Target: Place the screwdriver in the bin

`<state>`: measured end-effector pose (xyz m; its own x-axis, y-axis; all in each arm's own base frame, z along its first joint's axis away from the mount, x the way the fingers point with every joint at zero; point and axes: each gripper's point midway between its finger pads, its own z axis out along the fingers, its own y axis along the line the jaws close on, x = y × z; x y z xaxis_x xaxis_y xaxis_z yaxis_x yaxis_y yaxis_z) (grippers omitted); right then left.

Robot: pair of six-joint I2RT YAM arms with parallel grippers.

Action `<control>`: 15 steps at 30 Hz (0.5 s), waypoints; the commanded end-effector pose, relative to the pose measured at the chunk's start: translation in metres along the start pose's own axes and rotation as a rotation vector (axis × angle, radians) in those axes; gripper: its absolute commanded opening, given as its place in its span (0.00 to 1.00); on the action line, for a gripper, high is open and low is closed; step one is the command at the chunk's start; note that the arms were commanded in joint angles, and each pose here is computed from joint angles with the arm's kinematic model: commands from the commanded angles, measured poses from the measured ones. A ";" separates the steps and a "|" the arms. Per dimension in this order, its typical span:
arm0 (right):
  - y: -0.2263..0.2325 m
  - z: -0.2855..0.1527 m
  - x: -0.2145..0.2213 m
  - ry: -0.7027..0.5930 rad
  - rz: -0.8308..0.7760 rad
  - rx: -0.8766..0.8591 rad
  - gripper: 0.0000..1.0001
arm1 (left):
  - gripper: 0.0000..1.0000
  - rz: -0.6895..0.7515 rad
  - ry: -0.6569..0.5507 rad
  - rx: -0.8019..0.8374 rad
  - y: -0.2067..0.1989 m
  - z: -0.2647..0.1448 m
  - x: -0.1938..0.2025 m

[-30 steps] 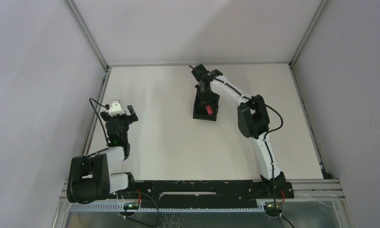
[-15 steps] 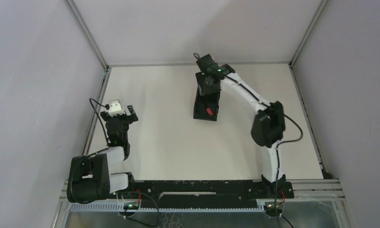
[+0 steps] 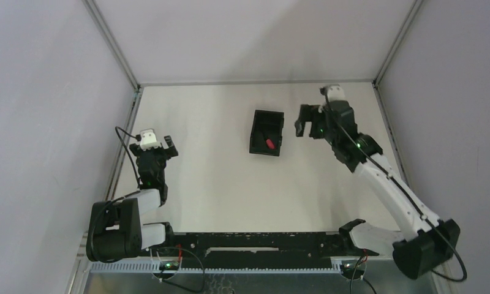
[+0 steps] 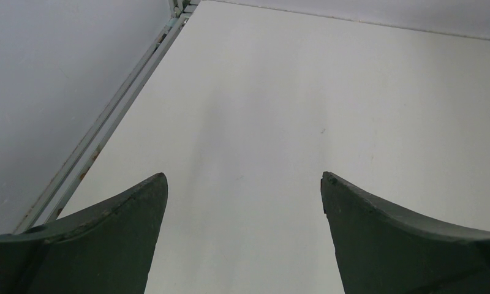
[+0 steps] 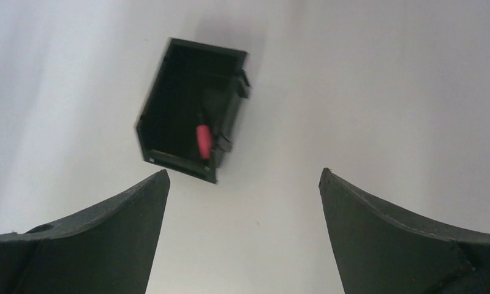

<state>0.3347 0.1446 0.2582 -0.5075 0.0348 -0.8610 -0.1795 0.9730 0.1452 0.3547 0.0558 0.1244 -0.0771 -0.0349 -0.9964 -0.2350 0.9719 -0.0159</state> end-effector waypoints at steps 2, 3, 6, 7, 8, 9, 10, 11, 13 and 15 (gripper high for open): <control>-0.028 -0.009 0.021 -0.125 0.118 -0.007 1.00 | 1.00 -0.014 -0.049 0.003 -0.003 0.002 -0.016; -0.032 -0.010 0.032 -0.132 0.125 -0.009 1.00 | 1.00 -0.015 -0.048 0.003 -0.003 0.002 -0.015; -0.045 -0.018 0.055 -0.174 0.156 0.017 1.00 | 1.00 -0.015 -0.048 0.003 -0.003 0.002 -0.015; -0.050 -0.019 0.064 -0.177 0.169 0.031 1.00 | 1.00 -0.015 -0.049 0.003 -0.003 0.002 -0.016; -0.055 -0.020 0.073 -0.179 0.179 0.044 1.00 | 1.00 -0.015 -0.048 0.003 -0.003 0.002 -0.015; -0.059 -0.020 0.081 -0.179 0.190 0.059 1.00 | 1.00 -0.015 -0.048 0.003 -0.003 0.002 -0.015; -0.062 -0.020 0.089 -0.179 0.199 0.066 1.00 | 1.00 -0.015 -0.048 0.003 -0.003 0.002 -0.015; -0.066 -0.019 0.100 -0.171 0.208 0.079 1.00 | 1.00 -0.015 -0.049 0.003 -0.003 0.002 -0.016; -0.068 -0.019 0.107 -0.183 0.227 0.083 1.00 | 1.00 -0.015 -0.049 0.004 -0.003 0.002 -0.016; -0.071 -0.018 0.118 -0.184 0.244 0.088 1.00 | 1.00 -0.015 -0.048 0.003 -0.003 0.002 -0.015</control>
<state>0.2658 0.0780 0.1453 -0.4537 0.2140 -0.8651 -0.0227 0.9676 0.2513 0.3546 0.0564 0.1244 -0.0771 -0.0346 -0.9964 -0.2379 0.9712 -0.0153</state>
